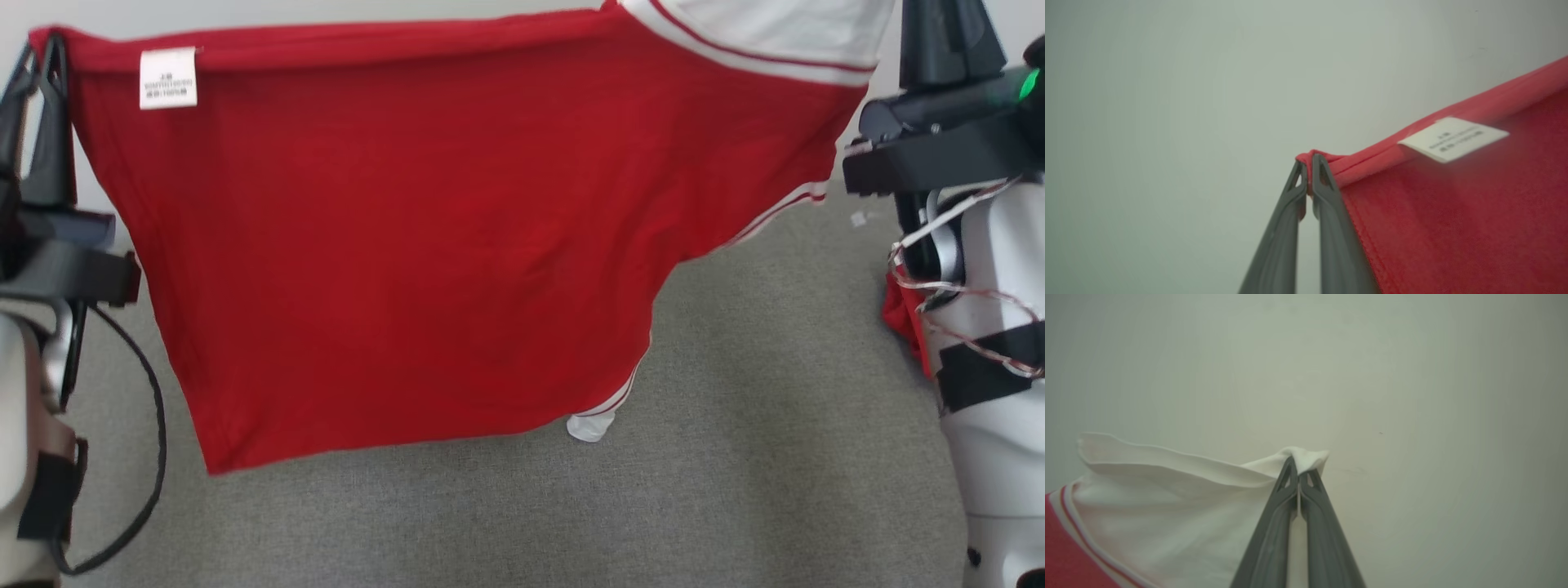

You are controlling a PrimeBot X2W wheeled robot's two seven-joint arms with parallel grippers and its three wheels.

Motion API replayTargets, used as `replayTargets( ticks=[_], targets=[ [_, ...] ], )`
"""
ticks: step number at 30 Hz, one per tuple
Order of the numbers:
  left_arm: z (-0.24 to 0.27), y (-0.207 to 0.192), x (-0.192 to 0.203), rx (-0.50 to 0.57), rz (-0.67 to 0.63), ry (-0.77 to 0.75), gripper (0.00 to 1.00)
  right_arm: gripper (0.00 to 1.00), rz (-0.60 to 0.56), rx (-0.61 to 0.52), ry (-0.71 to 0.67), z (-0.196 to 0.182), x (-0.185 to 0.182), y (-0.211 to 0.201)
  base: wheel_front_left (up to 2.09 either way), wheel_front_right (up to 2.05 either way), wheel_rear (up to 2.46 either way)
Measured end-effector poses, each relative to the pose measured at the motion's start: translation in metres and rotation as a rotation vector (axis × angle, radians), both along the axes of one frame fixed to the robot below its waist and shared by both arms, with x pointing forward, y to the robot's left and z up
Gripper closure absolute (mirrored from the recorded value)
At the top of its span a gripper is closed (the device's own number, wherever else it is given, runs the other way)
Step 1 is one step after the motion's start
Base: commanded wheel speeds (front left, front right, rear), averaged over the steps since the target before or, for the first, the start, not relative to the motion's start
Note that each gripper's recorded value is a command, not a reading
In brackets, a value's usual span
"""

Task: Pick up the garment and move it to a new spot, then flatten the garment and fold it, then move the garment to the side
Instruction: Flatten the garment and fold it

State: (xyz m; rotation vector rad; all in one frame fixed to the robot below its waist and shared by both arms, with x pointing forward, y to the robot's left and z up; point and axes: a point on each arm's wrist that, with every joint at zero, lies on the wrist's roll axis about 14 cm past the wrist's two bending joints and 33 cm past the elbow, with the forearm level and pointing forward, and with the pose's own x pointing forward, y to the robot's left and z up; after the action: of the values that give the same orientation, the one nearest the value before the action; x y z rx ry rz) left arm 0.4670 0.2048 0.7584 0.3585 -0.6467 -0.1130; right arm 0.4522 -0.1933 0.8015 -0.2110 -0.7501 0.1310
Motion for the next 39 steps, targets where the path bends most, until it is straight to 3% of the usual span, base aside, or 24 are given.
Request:
replayTargets(
  ticks=[9, 19, 27, 34, 39],
  targets=[
    [0.012, -0.016, 0.044, 0.065, -0.019, 0.003, 1.00, 1.00, -0.070, -0.070, -0.021, 0.021, 0.036, -0.016, 0.00, 0.00, 0.00],
    [0.009, -0.034, 0.118, 0.107, -0.013, -0.004, 1.00, 1.00, -0.197, -0.171, -0.049, 0.033, 0.103, -0.043, 0.00, 0.00, 0.00],
    [0.018, -0.047, 0.162, 0.169, 0.024, -0.087, 1.00, 1.00, -0.300, -0.243, -0.163, 0.062, 0.144, -0.051, 0.00, 0.00, 0.00],
    [-0.009, -0.049, 0.194, 0.181, 0.036, -0.080, 1.00, 1.00, -0.288, -0.253, -0.110, 0.015, 0.193, -0.042, 0.00, 0.00, 0.00],
    [-0.092, -0.040, 0.216, 0.129, 0.047, 0.075, 1.00, 1.00, -0.232, -0.247, 0.028, -0.069, 0.226, -0.036, 0.00, 0.00, 0.00]
  ],
)
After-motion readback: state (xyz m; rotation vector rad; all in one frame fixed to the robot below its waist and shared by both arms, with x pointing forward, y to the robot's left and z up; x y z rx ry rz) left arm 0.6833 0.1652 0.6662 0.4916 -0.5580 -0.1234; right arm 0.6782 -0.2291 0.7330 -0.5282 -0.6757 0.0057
